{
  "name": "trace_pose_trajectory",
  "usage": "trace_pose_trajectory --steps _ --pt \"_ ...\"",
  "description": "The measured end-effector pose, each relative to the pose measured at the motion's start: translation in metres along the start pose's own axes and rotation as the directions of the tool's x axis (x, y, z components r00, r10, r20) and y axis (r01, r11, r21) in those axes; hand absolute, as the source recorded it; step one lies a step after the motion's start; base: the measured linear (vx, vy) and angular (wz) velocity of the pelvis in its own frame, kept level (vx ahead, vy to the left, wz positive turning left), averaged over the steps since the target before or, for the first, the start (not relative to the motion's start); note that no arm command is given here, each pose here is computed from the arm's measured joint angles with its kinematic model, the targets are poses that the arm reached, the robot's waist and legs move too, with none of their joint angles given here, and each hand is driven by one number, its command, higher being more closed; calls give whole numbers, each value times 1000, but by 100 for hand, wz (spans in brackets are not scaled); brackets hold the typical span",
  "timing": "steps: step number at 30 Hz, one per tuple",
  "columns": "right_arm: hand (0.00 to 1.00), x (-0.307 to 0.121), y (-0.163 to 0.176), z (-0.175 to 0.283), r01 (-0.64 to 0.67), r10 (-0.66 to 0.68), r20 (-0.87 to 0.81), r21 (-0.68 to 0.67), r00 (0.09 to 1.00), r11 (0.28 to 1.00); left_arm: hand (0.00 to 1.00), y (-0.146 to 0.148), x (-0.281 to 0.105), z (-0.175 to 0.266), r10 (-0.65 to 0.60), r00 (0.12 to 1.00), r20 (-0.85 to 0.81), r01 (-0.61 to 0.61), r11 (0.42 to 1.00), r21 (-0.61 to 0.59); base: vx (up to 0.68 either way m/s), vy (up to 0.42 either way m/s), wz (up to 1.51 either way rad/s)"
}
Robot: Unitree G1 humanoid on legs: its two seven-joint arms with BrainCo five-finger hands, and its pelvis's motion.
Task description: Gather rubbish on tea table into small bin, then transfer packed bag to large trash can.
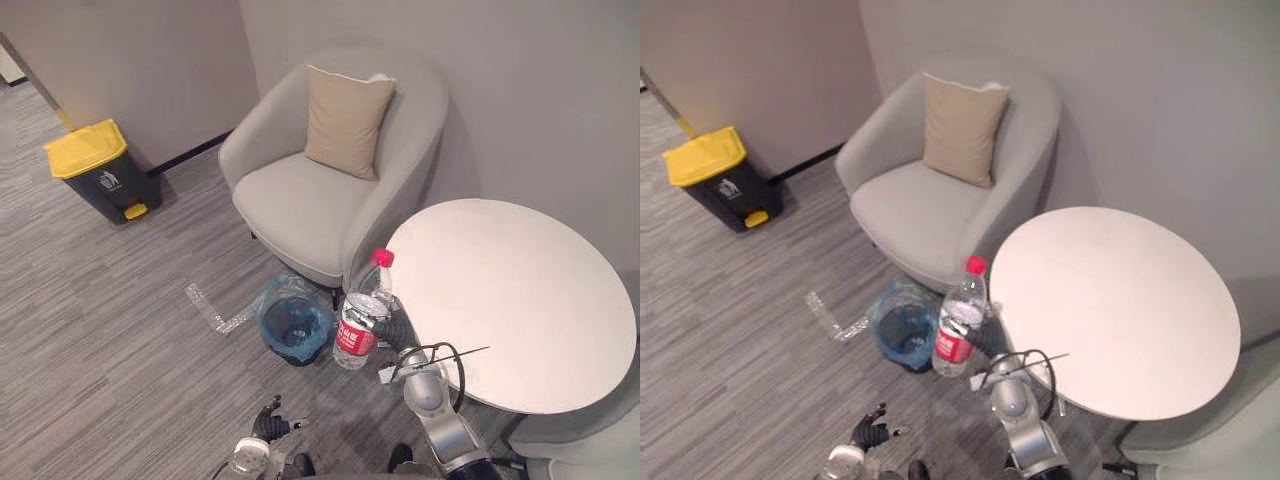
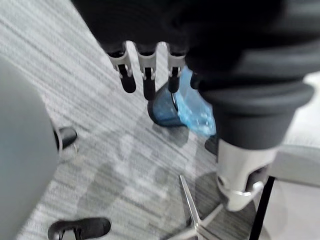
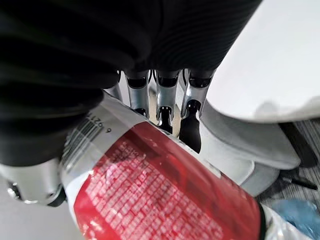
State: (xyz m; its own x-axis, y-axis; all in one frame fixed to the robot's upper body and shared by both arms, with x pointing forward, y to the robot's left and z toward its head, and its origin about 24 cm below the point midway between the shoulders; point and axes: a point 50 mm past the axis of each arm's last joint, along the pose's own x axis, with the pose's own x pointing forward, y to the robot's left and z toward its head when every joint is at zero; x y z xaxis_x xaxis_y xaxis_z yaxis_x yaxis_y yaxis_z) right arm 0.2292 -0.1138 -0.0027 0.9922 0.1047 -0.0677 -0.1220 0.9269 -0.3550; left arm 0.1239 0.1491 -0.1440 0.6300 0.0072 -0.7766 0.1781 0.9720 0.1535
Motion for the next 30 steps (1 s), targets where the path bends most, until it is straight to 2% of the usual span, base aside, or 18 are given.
trace_pose_trajectory --steps 5,15,19,24,30 --pt "100 -3 2 -17 -15 14 -72 -15 997 1000 0 8 0 -5 27 999 -23 -28 1000 -15 19 -4 7" --pt "100 -8 -5 -23 -26 22 -90 -38 996 999 0 27 3 -9 92 994 -57 -93 996 -16 146 -50 65" --pt "100 -9 -21 -25 21 -25 -96 -46 995 999 0 19 6 0 76 996 -35 -77 996 -35 248 -97 53" --pt "100 -8 -21 -13 31 -32 -45 -32 998 999 0 22 6 2 89 996 -21 -90 994 -59 220 -32 -10" --pt "100 -7 -30 -18 74 -76 -69 -32 995 997 0 20 6 6 79 997 -4 -79 996 -44 168 170 -8"
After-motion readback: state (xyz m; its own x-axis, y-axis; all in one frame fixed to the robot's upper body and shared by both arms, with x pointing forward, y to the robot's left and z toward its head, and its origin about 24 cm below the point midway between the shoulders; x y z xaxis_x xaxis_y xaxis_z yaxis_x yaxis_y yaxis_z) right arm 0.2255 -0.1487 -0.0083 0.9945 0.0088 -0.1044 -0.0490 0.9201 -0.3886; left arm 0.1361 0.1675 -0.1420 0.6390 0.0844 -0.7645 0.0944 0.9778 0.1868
